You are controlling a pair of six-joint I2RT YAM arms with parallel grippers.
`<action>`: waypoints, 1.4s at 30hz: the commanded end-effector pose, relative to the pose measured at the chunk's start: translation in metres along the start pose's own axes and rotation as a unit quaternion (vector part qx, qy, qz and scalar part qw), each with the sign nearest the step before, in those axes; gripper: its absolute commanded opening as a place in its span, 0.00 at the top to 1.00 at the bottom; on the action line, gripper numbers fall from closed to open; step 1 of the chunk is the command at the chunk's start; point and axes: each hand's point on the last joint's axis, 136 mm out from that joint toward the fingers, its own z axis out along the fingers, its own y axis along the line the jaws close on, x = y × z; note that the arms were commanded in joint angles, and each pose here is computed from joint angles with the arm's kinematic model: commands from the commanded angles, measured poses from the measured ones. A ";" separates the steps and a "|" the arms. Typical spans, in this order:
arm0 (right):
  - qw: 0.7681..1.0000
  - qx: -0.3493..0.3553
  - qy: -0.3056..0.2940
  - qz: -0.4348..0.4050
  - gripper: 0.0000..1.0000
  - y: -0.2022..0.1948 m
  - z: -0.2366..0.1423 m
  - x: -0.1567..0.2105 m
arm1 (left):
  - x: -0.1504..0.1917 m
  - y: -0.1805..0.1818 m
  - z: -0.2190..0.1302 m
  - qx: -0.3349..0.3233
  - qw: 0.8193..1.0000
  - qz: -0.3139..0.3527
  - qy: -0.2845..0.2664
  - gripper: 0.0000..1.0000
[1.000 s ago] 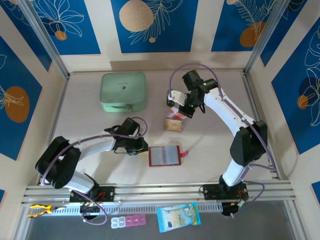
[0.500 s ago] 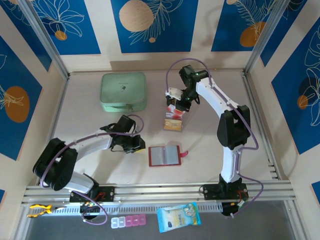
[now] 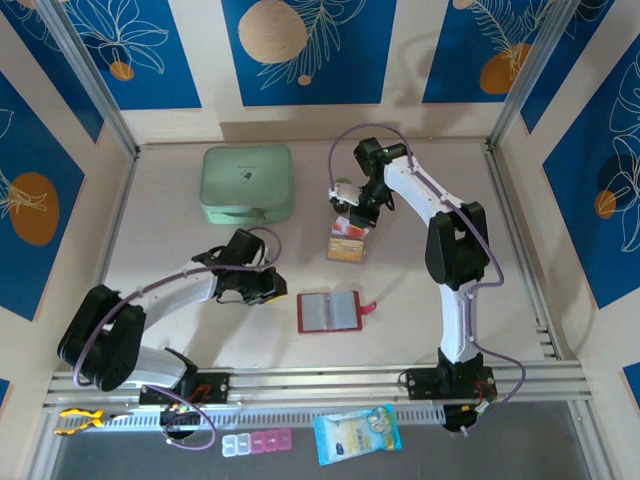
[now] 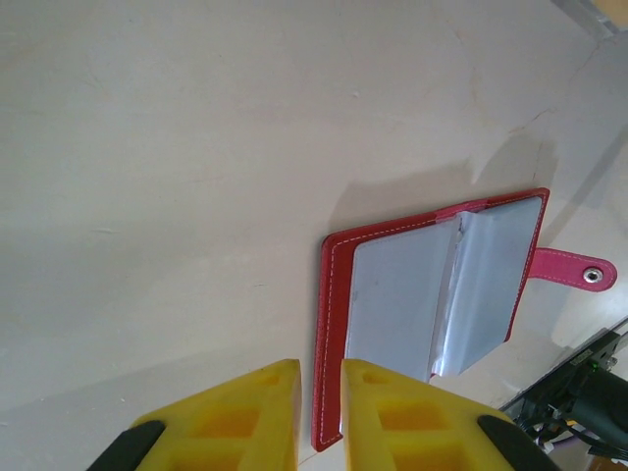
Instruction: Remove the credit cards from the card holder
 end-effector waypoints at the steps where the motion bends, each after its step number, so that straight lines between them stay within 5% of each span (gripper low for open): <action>1: 1.000 -0.013 0.001 -0.006 0.96 0.002 0.002 -0.002 | 0.005 0.005 -0.005 -0.002 1.000 -0.002 0.007 0.82; 6: 1.000 0.013 -0.013 0.000 0.84 -0.005 -0.010 -0.008 | 0.000 0.007 -0.010 -0.009 1.000 0.006 0.002 0.82; 16: 0.993 0.060 -0.080 0.055 0.81 -0.009 -0.044 -0.008 | -0.031 0.013 -0.030 -0.053 0.997 0.035 -0.039 0.77; 23: 0.971 0.122 -0.140 0.149 0.64 -0.022 -0.064 0.011 | -0.057 0.043 -0.056 -0.128 0.986 0.049 -0.090 0.39; 27: 0.953 0.154 -0.158 0.206 0.41 -0.026 -0.067 0.034 | -0.072 0.064 -0.074 -0.174 0.976 0.049 -0.124 0.12; 28: 0.948 0.160 -0.162 0.221 0.25 -0.026 -0.068 0.041 | -0.075 0.070 -0.080 -0.187 0.972 0.047 -0.133 0.03; 32: 0.923 0.187 -0.192 0.276 0.01 -0.028 -0.073 0.064 | -0.089 0.092 -0.101 -0.242 0.955 0.044 -0.167 0.00; 38: 0.864 0.219 -0.256 0.375 0.01 -0.034 -0.070 0.103 | -0.110 0.127 -0.130 -0.325 0.915 0.049 -0.233 0.00; 42: 0.821 0.239 -0.295 0.427 0.01 -0.037 -0.058 0.130 | -0.122 0.148 -0.160 -0.389 0.868 0.052 -0.305 0.00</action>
